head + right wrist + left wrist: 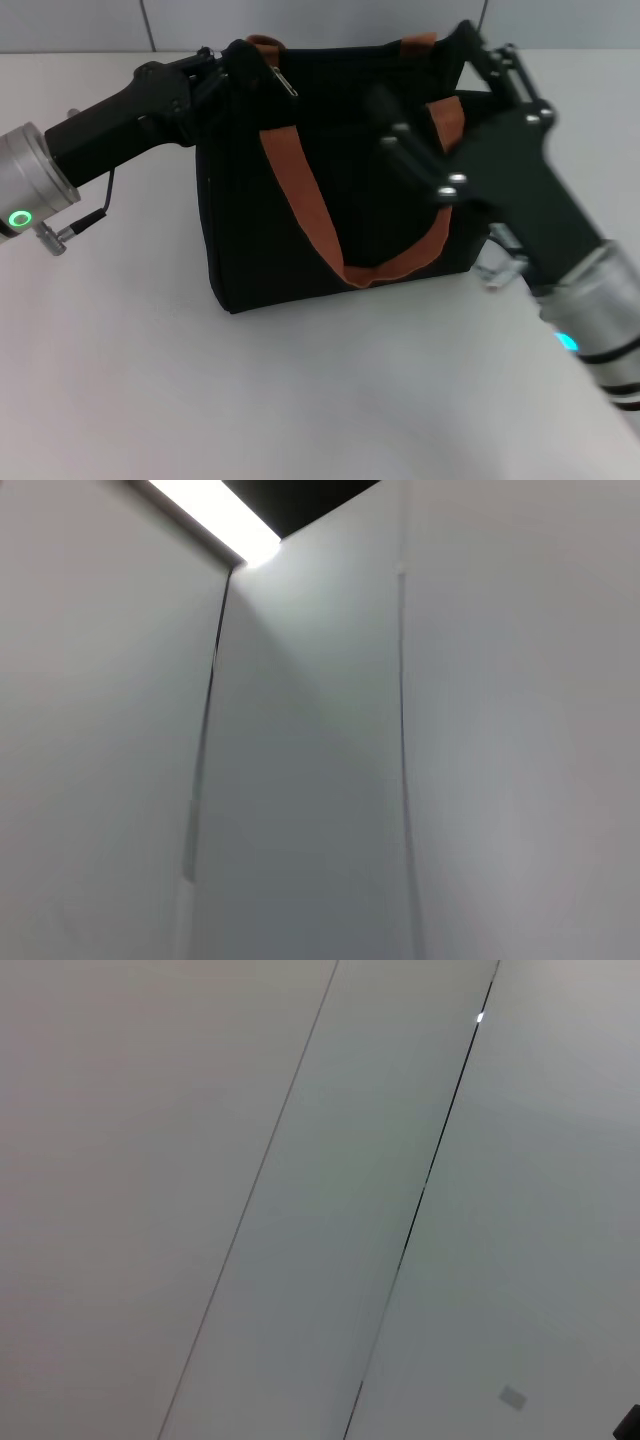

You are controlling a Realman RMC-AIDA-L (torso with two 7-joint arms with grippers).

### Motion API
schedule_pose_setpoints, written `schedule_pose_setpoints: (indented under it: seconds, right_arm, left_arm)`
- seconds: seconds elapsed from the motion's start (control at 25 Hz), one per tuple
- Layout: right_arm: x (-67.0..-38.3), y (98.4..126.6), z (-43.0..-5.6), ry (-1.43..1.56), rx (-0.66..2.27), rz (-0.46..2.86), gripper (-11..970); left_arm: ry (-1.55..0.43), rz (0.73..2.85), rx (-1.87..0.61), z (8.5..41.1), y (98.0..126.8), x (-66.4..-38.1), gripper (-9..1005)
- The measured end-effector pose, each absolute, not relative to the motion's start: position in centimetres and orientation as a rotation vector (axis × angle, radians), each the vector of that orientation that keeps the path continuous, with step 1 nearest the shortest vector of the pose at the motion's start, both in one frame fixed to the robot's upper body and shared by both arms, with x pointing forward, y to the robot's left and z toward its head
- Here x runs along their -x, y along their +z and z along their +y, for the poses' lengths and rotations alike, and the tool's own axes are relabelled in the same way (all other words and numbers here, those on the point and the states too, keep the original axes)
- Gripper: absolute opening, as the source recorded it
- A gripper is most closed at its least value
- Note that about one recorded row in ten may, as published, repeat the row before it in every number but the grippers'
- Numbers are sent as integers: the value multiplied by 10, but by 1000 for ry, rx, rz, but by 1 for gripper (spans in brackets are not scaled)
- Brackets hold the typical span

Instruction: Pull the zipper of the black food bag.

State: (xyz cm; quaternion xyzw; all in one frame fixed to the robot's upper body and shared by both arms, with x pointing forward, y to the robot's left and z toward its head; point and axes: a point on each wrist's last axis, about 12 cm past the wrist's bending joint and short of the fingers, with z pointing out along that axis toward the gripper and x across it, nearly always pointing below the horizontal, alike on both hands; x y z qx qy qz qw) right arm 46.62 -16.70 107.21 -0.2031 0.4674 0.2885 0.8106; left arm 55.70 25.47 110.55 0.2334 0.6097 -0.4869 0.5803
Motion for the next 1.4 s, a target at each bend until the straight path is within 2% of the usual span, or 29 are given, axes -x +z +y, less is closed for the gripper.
schedule_pose_setpoints:
  seconds: [0.16,0.2,0.24,0.36,0.4,0.56,0.76,1.4]
  right_arm:
    - [-481,1071,-200,1037,371,1085,819]
    - [-494,1072,-212,1237,362,1189,819]
    - [-494,1072,-212,1237,362,1189,819]
    - [-504,1076,-227,1496,240,1348,819]
    - [-506,1078,-225,1631,160,1385,819]
    - [-515,1082,-214,1763,90,1433,819]
    - [-515,1076,-179,1832,59,1493,818]
    - [-516,1078,-168,1705,120,1402,819]
  left_arm:
    - [-1138,1424,-548,254,1106,-558,95]
    - [-1138,1423,-549,254,1106,-558,95]
    - [-1140,1420,-552,254,1107,-558,96]
    - [-1147,1409,-561,252,1108,-558,96]
    - [-1143,1400,-576,251,1109,-558,96]
    - [-1141,1370,-621,246,1111,-558,96]
    - [-1152,1358,-636,243,1113,-558,96]
    - [-1165,1358,-669,238,1114,-559,94]
